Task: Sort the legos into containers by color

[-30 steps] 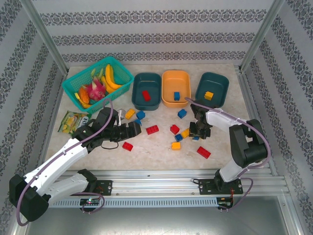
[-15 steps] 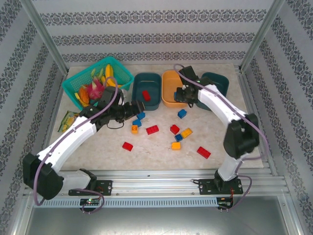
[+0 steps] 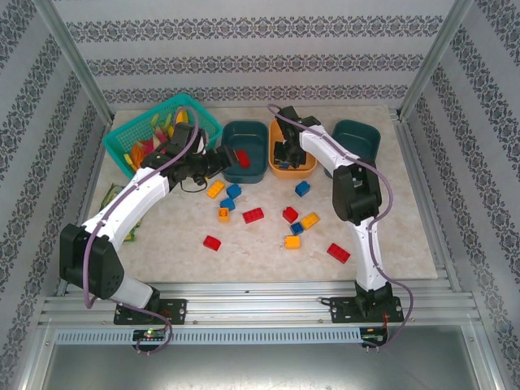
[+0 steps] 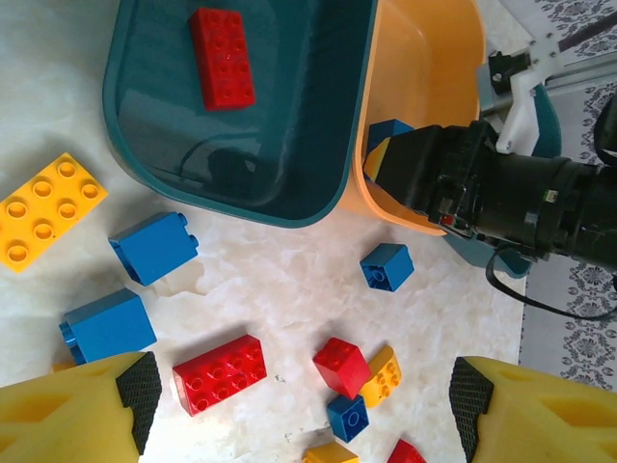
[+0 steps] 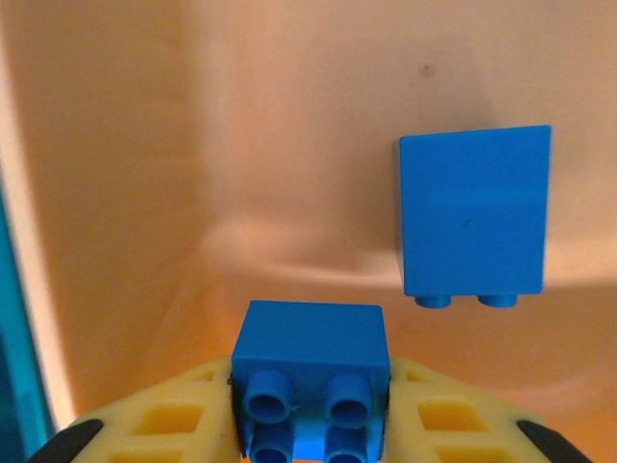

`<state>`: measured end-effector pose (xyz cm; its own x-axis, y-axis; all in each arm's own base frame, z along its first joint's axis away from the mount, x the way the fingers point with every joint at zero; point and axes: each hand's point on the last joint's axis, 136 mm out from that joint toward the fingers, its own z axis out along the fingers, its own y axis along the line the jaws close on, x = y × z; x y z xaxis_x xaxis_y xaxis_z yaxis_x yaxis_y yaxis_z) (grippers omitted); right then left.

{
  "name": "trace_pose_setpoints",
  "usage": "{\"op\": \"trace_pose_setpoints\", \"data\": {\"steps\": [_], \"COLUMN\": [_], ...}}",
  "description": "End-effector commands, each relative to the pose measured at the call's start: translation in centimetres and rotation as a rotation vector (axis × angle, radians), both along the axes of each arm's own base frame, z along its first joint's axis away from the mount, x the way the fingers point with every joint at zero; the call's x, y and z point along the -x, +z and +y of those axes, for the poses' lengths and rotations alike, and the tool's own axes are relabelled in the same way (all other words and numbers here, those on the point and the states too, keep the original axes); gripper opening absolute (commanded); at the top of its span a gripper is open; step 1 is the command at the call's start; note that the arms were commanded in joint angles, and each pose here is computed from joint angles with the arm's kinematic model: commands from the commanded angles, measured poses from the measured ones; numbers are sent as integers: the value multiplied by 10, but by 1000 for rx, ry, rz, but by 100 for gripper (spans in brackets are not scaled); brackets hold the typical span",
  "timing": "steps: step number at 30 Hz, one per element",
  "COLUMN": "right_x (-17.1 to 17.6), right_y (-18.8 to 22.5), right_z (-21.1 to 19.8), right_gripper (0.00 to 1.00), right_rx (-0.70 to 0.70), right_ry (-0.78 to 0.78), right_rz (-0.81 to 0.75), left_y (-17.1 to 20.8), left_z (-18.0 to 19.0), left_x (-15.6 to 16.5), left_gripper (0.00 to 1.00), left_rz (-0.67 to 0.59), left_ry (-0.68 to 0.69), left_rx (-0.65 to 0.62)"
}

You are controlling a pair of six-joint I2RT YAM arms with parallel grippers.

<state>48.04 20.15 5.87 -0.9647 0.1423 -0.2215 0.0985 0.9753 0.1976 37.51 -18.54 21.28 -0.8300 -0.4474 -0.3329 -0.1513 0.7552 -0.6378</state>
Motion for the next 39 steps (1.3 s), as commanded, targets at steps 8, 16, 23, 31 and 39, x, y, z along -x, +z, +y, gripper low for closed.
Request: {"op": "trace_pose_setpoints", "data": {"steps": [8, 16, 23, 31, 39], "right_x": [-7, 4, 101, 242, 280], "right_y": [28, 126, 184, 158, 134], "right_z": [-4, 2, 75, 116, 104], "right_gripper": [50, 52, 56, 88, 89], "right_rx": [-64, -119, -281, -535, -518], "right_ry": [-44, -3, 325, 516, 529], "right_rz": [-10, -195, -432, -527, -478], "left_y": [-9, -26, -84, -124, -155], "left_z": [24, 56, 74, 58, 40], "left_x": [26, 76, 139, 158, 153], "left_gripper": [80, 76, 73, 74, 74], "left_rz": [76, 228, 451, 567, 651], "left_ry": [35, 173, 429, 549, 639], "left_rx": [-81, -134, -66, -57, -84]}}
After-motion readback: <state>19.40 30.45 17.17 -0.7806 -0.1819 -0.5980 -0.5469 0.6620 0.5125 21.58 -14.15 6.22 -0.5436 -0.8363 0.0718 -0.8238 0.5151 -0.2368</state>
